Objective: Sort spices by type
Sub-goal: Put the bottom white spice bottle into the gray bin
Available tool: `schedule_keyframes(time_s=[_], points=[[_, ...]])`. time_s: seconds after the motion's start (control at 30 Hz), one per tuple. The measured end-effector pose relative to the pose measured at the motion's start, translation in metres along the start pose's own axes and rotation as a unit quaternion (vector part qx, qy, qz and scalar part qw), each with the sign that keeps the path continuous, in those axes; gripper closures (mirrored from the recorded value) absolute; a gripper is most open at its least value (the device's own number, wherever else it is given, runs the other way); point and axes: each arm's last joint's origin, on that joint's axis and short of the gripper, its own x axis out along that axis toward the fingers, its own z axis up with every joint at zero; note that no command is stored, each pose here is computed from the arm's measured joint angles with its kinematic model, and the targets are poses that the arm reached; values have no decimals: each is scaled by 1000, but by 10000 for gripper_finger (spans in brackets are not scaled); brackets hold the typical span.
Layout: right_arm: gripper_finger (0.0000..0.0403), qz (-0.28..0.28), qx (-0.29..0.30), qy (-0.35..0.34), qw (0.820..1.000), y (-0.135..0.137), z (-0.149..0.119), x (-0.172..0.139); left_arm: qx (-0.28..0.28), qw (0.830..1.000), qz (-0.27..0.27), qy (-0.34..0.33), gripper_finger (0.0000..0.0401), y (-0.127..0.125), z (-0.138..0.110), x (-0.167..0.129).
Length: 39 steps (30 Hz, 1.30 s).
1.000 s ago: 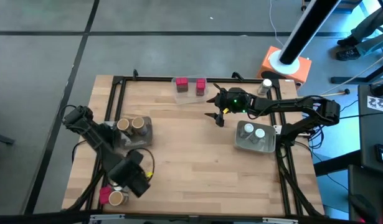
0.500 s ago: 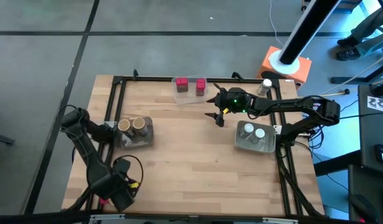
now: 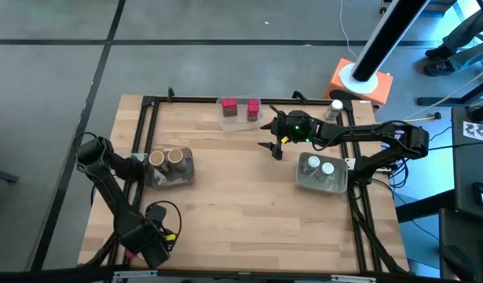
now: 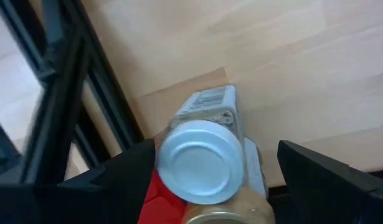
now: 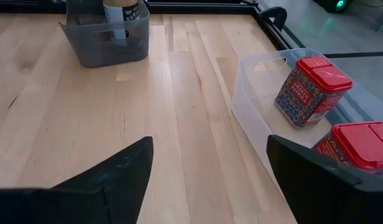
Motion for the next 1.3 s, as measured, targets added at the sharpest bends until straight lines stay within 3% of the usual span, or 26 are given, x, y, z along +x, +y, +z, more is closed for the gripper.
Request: schedule_keyframes(time_s=[0.47, 0.77, 0.97, 1.3], points=[[89, 0, 0, -1, 1000, 0, 0, 0, -14, 1000, -11, 8, 85, -1, 2, 30], [89, 0, 0, -2, 1000, 0, 0, 0, 5, 1000, -10, 8, 161, 0, 2, 32], [89, 0, -1, -3, 1000, 0, 1, 0, 45, 999, -7, 4, 209, -2, 7, 31], [89, 5, -1, 5, 1000, 1, 4, -8, 131, 991, -3, -25, 209, -19, 44, 17]])
